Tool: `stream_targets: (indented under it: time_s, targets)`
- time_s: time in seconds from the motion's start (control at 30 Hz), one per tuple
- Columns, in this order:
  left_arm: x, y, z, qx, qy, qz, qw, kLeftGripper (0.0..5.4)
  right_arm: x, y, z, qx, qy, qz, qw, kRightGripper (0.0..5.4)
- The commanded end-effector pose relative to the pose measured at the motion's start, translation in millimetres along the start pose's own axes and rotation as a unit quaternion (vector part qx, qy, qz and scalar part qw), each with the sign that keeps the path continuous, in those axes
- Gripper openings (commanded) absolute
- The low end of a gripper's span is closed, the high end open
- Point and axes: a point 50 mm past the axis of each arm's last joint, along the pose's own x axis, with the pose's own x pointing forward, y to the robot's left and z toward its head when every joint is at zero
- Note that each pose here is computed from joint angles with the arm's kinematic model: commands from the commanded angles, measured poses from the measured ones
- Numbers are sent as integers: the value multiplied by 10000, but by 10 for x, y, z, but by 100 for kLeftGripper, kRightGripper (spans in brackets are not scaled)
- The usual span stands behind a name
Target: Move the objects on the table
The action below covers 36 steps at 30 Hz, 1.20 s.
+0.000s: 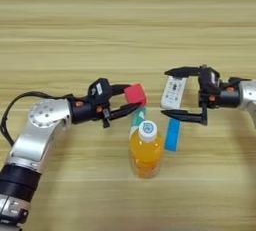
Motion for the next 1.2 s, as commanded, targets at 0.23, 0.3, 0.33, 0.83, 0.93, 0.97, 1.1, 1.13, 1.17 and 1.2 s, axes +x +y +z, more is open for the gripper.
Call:
stream_targets:
  time_s: [0.23, 0.3, 0.33, 0.83, 0.93, 0.97, 1.1, 1.13, 1.17, 1.2]
  targets:
    - [41, 31, 45, 193, 7, -116, 9997, 227, 133, -35, -23, -90, 184, 123, 9997, 540]
    - [50, 28, 41, 205, 18, -140, 9997, 227, 156, -29, -34, -109, 223, 158, 9996, 540]
    - [54, 22, 41, 210, 16, -165, 9996, 227, 167, -29, -35, -114, 226, 163, 9995, 540]
    - [85, -29, 6, 233, 97, -301, 9992, 227, 334, -61, -7, -256, 287, 345, 9987, 540]
    - [87, -39, 3, 230, 95, -311, 9992, 227, 353, -62, 12, -284, 276, 399, 9984, 540]
    - [87, -41, 3, 228, 93, -313, 9992, 227, 358, -62, 14, -292, 282, 417, 9983, 540]
    - [92, -47, 4, 228, 85, -319, 9992, 227, 370, -59, 8, -314, 340, 474, 9978, 540]
    - [93, -48, 4, 228, 83, -319, 9992, 227, 374, -59, 4, -315, 351, 482, 9977, 523]
    - [95, -50, 5, 230, 81, -322, 9992, 227, 378, -58, 2, -316, 360, 492, 9976, 518]
    - [97, -51, 6, 232, 78, -323, 9992, 227, 381, -58, -1, -316, 368, 499, 9976, 508]
